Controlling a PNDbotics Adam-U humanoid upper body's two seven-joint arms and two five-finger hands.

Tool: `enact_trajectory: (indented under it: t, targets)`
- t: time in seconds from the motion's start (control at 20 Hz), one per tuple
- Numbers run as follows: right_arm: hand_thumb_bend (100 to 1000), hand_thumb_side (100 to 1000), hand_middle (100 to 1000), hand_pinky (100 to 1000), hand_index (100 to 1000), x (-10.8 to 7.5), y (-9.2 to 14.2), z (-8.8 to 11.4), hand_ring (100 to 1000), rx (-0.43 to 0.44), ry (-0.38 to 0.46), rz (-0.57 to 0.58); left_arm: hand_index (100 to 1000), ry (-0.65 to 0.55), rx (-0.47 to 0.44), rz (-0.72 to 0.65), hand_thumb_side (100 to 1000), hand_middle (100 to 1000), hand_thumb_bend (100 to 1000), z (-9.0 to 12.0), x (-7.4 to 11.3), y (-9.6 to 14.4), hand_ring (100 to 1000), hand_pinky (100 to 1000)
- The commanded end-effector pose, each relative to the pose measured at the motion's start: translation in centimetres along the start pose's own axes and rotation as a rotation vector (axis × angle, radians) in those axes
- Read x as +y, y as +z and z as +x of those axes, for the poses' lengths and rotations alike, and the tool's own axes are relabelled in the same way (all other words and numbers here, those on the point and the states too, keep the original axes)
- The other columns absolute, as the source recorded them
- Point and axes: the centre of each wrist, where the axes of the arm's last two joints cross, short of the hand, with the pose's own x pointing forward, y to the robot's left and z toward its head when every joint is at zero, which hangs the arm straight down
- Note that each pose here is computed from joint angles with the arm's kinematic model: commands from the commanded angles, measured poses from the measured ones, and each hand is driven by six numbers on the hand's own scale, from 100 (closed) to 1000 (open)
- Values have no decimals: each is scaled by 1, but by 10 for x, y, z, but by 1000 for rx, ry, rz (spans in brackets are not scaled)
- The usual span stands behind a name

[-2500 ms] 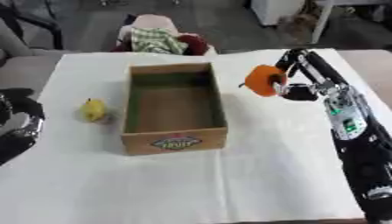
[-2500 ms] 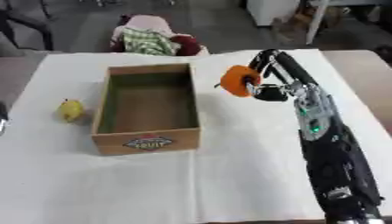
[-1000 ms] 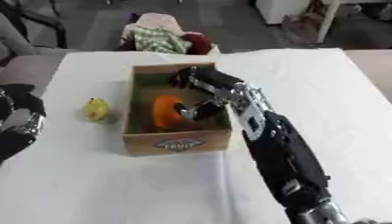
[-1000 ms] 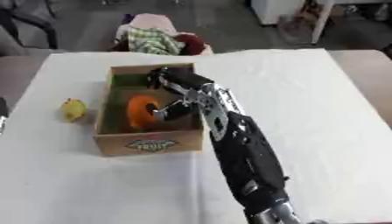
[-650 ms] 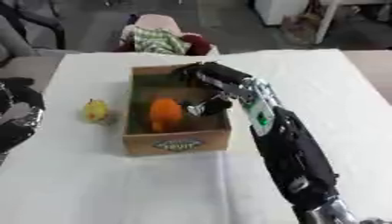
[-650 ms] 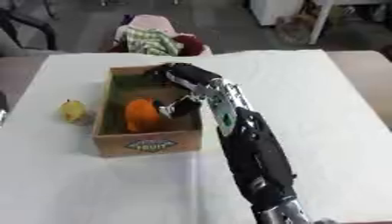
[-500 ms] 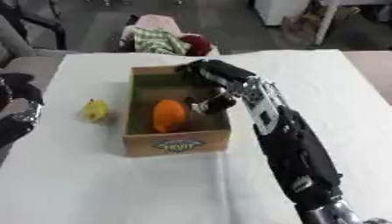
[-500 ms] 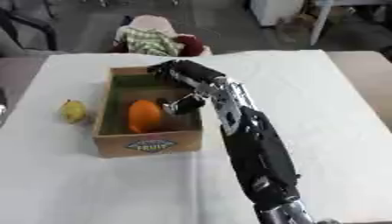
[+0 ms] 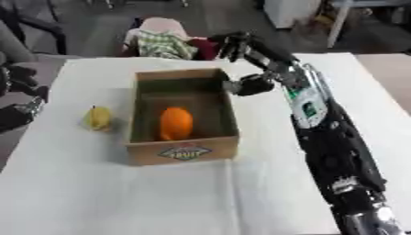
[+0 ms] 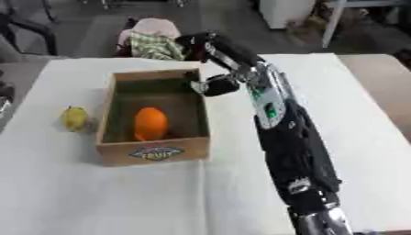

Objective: Pick up objects on the table and place them in the box.

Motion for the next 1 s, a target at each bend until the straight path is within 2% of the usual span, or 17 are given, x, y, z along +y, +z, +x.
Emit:
enact_trajectory:
  t: [0.05,0.1,0.2,0.45,0.65,1.0]
  targets:
    - [129,100,709,597,937,-25,5,2,699,-10,15,-61,764,-198,-2,-94,259,603,440,-3,24,-12,624,783]
    - [128,100,709,597,937,-26,6,3,699,-10,10,-65,764,-241,-1,-127,262,604,445,-5,25,-15,625,783]
    - [125,100,707,595,937,-29,8,4,698,-12,1,-72,776,-323,-3,-196,305,618,516,-8,25,-22,637,775]
    - [109,100,705,592,937,-29,11,5,696,-12,-21,-76,791,-461,26,-335,346,634,566,-12,15,-35,645,766]
    - [100,100,702,589,937,-28,14,5,693,-9,-34,-78,790,-513,45,-353,365,635,589,-14,3,-43,645,761]
    - [100,100,700,586,936,-26,15,6,691,-8,-48,-78,788,-531,52,-376,376,628,594,-16,-31,-55,637,753]
